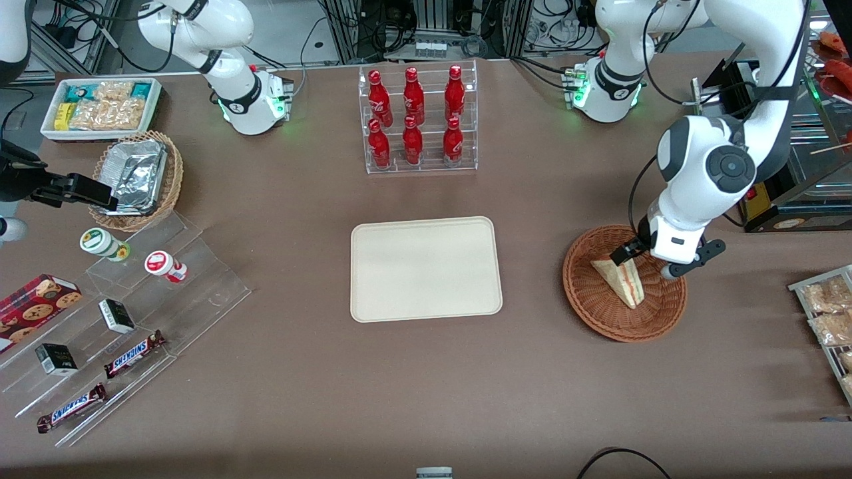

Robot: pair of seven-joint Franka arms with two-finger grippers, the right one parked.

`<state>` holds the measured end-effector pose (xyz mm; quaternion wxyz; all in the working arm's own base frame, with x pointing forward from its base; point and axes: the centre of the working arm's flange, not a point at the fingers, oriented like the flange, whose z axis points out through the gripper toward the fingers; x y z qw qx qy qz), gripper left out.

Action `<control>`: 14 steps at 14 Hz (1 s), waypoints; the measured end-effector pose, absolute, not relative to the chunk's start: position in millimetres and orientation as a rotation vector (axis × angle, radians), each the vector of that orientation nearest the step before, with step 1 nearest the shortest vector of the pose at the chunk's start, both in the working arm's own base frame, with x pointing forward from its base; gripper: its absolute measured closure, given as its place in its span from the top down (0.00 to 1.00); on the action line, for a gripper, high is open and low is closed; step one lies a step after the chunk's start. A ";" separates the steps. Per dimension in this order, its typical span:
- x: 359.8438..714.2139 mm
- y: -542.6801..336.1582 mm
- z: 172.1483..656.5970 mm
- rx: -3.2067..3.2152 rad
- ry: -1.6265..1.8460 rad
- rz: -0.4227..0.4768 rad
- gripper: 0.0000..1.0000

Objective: Place sandwich from basket to tray
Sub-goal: 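Move the left gripper down over the wrapped sandwich in the wicker basket, then close the left gripper on the sandwich's wrapped edge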

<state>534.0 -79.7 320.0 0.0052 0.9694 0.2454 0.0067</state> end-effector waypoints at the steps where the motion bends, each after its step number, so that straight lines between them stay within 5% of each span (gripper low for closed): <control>1: 535.0 -79.9 312.1 3.032 0.778 0.015 1.00; 11: 535.0 -80.7 264.6 3.035 0.791 -0.062 0.96; 14: 534.2 -81.8 251.9 3.037 0.789 -0.084 0.64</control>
